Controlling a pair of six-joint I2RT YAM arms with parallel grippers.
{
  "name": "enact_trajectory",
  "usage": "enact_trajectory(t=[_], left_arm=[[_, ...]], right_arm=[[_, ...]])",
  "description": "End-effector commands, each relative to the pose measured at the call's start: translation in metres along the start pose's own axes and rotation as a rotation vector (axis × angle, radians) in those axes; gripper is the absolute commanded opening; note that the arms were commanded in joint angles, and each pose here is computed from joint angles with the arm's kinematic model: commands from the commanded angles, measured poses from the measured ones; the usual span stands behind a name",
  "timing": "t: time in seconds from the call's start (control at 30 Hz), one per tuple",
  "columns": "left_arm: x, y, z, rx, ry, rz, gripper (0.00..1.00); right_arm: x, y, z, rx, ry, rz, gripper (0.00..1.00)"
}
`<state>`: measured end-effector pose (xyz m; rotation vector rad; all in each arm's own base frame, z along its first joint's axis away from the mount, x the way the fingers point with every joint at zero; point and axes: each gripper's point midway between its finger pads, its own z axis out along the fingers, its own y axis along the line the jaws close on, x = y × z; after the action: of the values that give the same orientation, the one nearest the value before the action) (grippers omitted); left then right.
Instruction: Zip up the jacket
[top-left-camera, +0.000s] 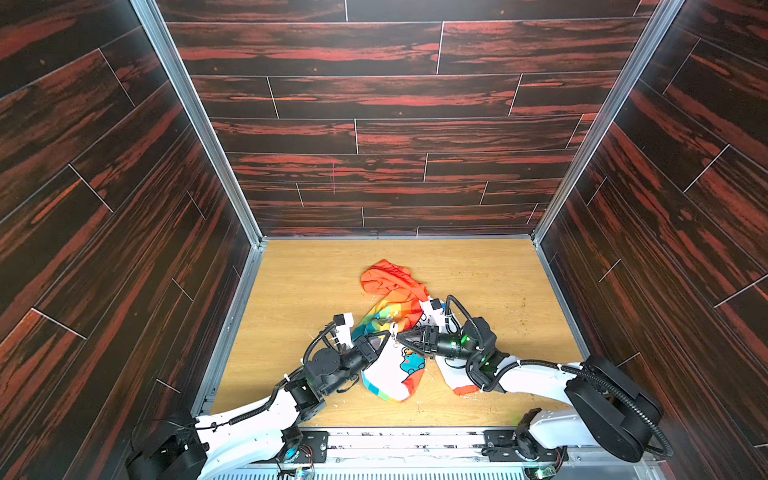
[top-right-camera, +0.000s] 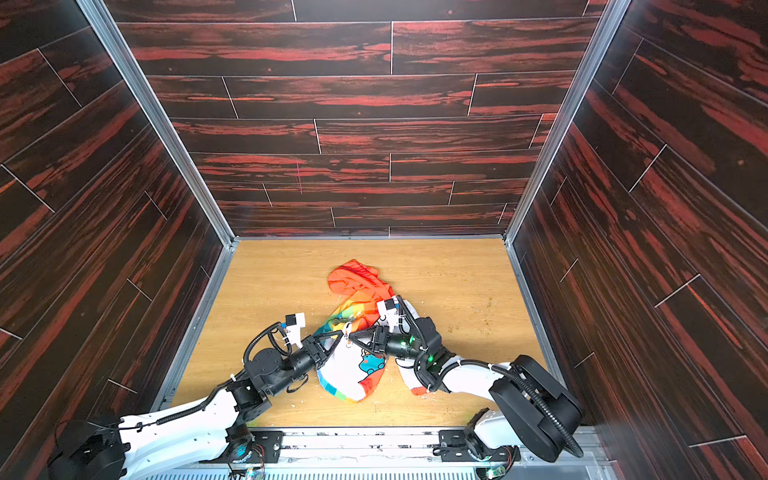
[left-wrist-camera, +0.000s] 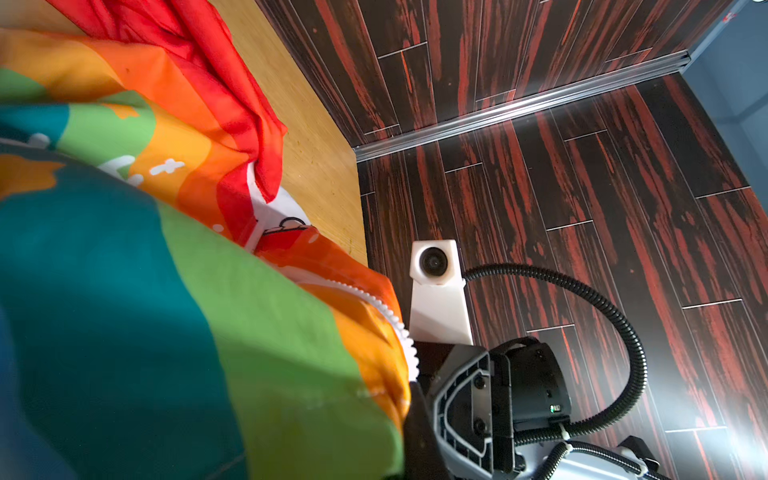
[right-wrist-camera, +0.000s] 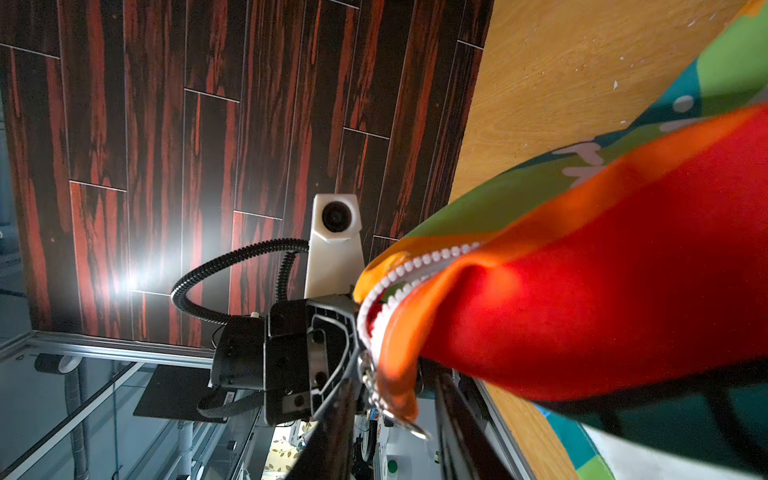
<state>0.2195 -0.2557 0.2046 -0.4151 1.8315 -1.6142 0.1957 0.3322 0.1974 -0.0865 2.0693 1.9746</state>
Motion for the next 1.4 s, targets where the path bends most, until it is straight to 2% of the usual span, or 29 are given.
enact_trajectory(t=[0.0, 0.3, 0.47, 0.73, 1.1, 1.37], left_arm=[[-0.003, -0.023, 0.005, 0.068, 0.003, -0.014, 0.0], [-0.001, -0.022, 0.007, 0.069, 0.011, -0.02, 0.0], [-0.001, -0.021, 0.007, 0.069, 0.013, -0.021, 0.0], [0.001, -0.02, 0.008, 0.068, 0.022, -0.027, 0.0], [0.011, -0.013, 0.018, 0.071, 0.062, -0.051, 0.0], [0.014, -0.009, 0.021, 0.069, 0.071, -0.058, 0.0]], right_arm=[[-0.001, 0.011, 0.001, -0.053, -0.005, -0.017, 0.33], [-0.006, 0.019, -0.002, -0.073, -0.034, -0.02, 0.21], [-0.008, 0.011, -0.004, -0.055, -0.053, 0.0, 0.18], [-0.017, 0.001, -0.002, -0.046, -0.096, 0.043, 0.0], [-0.057, -0.003, -0.021, -0.023, -0.333, 0.078, 0.0], [-0.065, 0.016, -0.017, -0.011, -0.311, 0.019, 0.0]])
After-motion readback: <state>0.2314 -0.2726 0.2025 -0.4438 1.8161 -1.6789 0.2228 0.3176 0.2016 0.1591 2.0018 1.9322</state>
